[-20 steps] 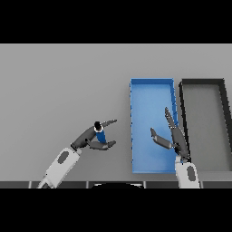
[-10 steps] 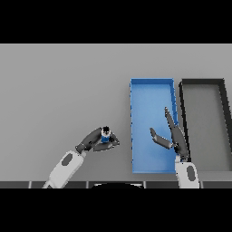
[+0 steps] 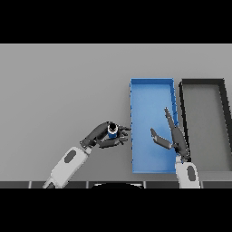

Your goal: Pick up the blue pipe and place it into the blue bin.

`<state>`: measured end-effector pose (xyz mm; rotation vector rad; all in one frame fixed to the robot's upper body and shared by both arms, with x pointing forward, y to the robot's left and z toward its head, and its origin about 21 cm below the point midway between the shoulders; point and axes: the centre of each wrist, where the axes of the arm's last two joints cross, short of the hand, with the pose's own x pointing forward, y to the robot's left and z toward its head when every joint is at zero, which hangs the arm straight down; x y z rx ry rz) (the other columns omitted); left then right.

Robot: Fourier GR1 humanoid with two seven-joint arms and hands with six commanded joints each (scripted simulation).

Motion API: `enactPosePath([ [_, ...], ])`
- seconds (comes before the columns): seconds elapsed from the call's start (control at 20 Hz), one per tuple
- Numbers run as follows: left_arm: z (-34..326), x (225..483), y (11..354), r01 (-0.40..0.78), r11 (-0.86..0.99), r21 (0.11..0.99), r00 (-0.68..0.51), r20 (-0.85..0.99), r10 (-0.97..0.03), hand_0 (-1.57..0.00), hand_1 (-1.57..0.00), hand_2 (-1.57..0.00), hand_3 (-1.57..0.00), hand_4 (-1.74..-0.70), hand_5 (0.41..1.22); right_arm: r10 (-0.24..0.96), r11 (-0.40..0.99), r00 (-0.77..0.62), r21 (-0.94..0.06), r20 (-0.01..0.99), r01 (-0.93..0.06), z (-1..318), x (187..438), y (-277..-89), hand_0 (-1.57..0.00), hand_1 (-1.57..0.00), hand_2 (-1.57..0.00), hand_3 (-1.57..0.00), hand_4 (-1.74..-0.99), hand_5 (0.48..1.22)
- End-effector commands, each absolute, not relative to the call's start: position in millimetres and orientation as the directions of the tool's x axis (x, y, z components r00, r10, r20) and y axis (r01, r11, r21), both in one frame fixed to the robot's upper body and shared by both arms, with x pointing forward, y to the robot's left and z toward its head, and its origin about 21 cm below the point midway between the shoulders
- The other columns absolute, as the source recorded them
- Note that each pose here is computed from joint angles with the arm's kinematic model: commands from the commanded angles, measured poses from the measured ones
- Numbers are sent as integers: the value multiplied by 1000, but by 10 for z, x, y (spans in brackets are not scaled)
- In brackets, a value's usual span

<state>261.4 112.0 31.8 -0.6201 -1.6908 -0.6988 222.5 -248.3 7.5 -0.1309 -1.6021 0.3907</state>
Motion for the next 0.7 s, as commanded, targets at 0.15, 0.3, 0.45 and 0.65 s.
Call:
enactPosePath([
  [0.15, 522, 2605, 1059, 738, 661, 135, -215, 976, 41, -1562, -1563, -1564, -1444, -1726, 1218, 320, 933, -85, -329, 944, -144, 60, 2229, -2493, 1, 1, 1, 1, -1271, 687],
  [0.3, 573, 2584, 1031, 744, 653, 140, -197, 980, 14, -1566, -1567, -1567, -1440, -1728, 1219, 304, 937, -73, -312, 950, -159, 54, 2228, -2528, 1, 1, 1, 1, -1271, 688],
  [0.45, 507, 2557, 1054, 740, 658, 142, -187, 982, -2, -1569, -1569, -1569, -1442, -1730, 1219, 296, 938, -73, -304, 952, -165, 60, 2220, -2520, 1, 1, 1, 1, -1259, 688],
  [0.65, 475, 2574, 994, 742, 652, 153, -191, 982, -13, -1570, -1570, -1570, -1441, -1730, 1220, 300, 937, -73, -308, 951, -167, 86, 2220, -2518, 1, 1, 1, 1, -1229, 687],
])
